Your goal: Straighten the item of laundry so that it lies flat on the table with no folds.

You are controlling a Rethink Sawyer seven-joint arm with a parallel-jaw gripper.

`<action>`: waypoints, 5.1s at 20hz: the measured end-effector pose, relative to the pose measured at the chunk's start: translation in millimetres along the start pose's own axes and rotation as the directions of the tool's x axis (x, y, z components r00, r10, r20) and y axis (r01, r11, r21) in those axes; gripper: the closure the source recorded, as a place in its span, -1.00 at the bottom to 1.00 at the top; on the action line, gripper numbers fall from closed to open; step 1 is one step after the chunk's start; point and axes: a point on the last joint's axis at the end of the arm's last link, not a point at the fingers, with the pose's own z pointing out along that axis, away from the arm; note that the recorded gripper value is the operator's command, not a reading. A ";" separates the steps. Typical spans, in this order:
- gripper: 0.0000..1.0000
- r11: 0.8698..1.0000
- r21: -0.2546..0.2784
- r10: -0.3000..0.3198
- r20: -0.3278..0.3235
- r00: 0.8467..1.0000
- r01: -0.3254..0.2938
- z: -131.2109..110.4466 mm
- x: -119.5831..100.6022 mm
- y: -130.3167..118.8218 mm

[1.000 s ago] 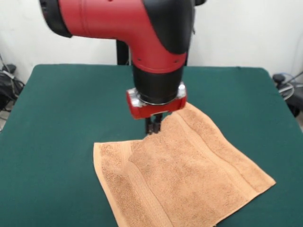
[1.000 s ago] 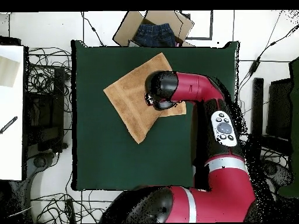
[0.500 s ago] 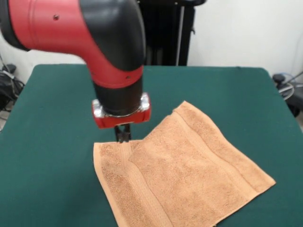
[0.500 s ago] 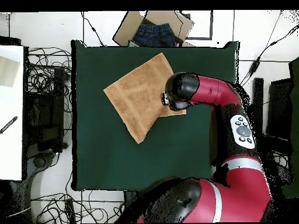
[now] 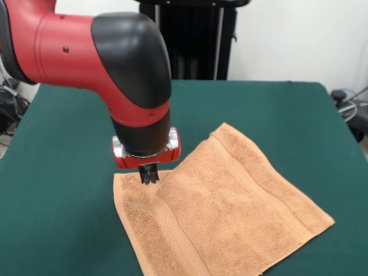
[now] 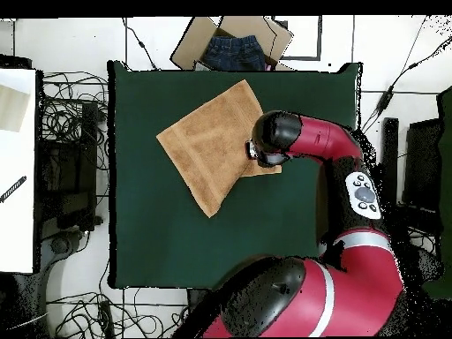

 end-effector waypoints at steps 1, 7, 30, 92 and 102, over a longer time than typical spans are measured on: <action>1.00 1.000 -0.002 -0.003 -0.002 1.000 0.003 3.0 -0.1 2.1; 1.00 1.000 -0.002 -0.025 0.002 1.000 0.025 22.4 -4.1 18.3; 1.00 0.999 0.025 -0.043 0.032 0.999 0.042 39.1 -22.0 26.8; 1.00 0.981 -0.179 0.091 0.116 0.989 -0.070 41.0 11.5 -16.3; 1.00 0.988 -0.138 0.085 0.155 0.984 -0.064 45.0 44.6 -10.8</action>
